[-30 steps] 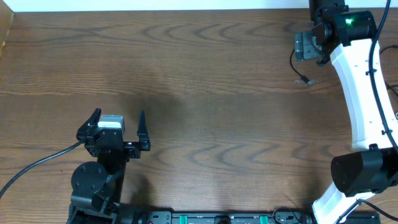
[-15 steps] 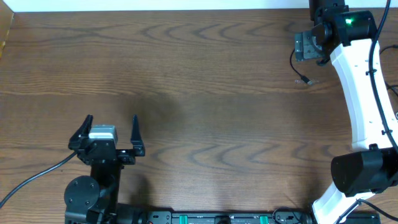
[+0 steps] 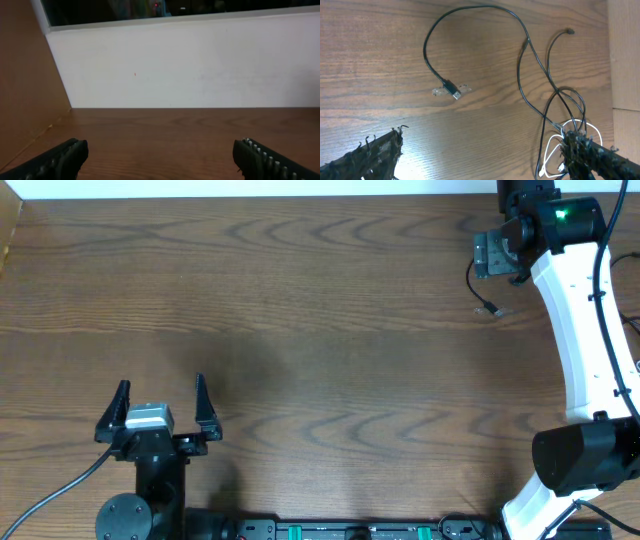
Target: Untangle cables
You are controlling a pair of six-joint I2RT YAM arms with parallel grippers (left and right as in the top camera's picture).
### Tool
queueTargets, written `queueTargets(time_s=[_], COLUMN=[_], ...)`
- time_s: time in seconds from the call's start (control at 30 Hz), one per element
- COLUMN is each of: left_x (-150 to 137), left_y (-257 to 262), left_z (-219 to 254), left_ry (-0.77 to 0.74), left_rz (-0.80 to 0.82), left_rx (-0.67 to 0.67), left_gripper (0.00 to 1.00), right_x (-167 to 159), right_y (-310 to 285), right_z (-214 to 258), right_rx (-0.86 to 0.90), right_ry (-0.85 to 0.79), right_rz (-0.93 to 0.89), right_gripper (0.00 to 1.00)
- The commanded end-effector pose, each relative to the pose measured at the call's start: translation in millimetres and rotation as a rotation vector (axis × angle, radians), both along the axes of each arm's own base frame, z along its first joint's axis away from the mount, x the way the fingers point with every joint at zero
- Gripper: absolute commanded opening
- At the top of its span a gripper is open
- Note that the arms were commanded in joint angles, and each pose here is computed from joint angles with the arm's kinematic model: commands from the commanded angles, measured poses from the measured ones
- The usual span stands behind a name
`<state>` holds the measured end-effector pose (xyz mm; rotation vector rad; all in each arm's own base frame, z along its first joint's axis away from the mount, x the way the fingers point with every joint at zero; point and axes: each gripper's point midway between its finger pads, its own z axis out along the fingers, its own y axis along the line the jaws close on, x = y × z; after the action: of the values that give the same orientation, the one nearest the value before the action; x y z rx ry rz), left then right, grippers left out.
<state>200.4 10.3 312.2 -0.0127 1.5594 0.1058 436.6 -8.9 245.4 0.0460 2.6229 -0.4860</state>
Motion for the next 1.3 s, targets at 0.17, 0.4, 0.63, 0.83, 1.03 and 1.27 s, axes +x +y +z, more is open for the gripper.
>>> queueTargets(time_s=[0.17,0.4,0.63,0.83,1.03,1.27], left_x=[-3,-9,-10,-9,-4,2], left_y=[3,4,6,6,5,5], left_z=[-10,-11,-16,-19,-34,-58], left_ry=[-0.015,-0.047,-0.054,-0.047,-0.011,0.051], left_rz=[0.014,0.014,0.024,0.025,0.025,0.027], left_rx=[-0.018,-0.02,-0.021,-0.02,-0.018,-0.069], left_gripper=[0.98,0.98,0.98,0.98,0.98,0.98], right_x=[-1,-1,-1,-1,-1,-1], right_y=[0,0,0,0,0,0], right_z=[6,6,6,6,6,6], right_rx=[0.001,0.001,0.001,0.001,0.001,0.001], right_ry=[-0.021,-0.021,-0.021,-0.021,-0.021,-0.021], right_rz=[-0.013,-0.013,-0.013,-0.013,-0.014,-0.014], right_gripper=[0.99,0.99,0.99,0.99,0.99,0.99])
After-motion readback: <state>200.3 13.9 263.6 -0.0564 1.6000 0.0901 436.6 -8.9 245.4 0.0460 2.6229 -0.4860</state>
